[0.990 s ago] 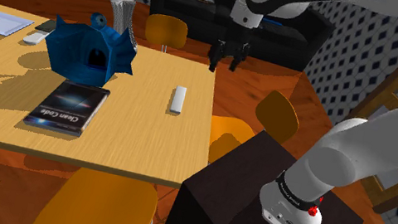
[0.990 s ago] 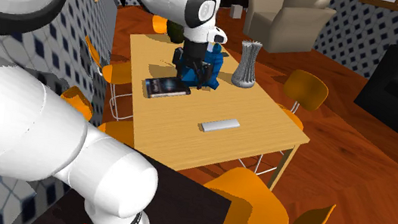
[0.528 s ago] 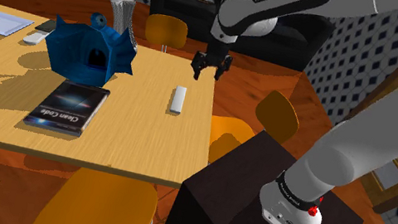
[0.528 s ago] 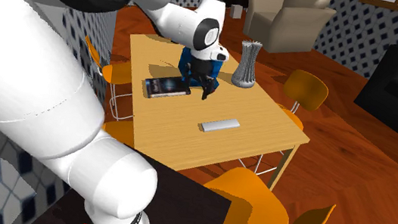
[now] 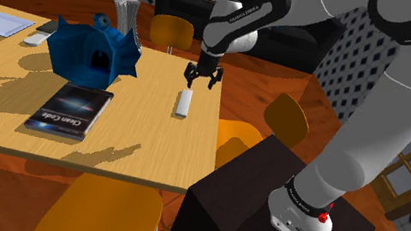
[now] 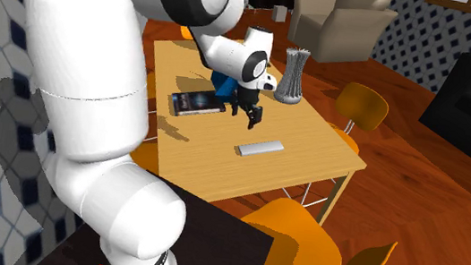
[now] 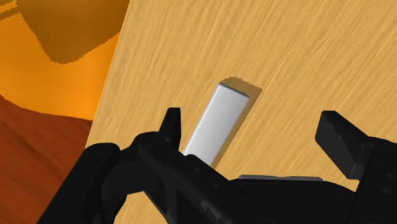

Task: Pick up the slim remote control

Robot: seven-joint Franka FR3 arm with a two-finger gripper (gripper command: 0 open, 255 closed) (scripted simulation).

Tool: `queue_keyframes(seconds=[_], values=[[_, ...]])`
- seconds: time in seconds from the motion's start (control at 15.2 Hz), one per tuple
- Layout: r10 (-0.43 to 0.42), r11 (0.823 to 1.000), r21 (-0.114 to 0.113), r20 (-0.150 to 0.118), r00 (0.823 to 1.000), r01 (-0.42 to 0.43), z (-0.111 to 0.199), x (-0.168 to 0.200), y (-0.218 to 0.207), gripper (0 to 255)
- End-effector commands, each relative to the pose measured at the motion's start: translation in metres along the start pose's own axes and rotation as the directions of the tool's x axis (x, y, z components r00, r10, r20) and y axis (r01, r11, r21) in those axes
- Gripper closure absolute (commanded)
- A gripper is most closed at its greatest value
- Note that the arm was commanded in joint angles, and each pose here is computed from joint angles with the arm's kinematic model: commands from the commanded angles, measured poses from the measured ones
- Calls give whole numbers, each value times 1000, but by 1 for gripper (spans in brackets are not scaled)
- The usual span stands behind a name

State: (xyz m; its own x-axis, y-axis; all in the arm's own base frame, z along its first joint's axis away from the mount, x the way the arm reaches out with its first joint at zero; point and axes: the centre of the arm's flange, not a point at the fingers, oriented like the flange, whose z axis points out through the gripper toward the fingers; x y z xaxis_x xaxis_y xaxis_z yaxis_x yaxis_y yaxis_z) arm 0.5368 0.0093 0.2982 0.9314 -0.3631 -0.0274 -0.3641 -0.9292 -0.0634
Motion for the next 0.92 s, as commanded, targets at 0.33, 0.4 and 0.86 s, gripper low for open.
queue_keyframes(seconds=[0.33,0.4,0.86], values=[[107,994,-17,-13,994,-107,68,57,0,0],[122,992,-19,-15,992,-122,78,66,1,0],[226,973,-35,-31,974,-227,148,124,11,0]])
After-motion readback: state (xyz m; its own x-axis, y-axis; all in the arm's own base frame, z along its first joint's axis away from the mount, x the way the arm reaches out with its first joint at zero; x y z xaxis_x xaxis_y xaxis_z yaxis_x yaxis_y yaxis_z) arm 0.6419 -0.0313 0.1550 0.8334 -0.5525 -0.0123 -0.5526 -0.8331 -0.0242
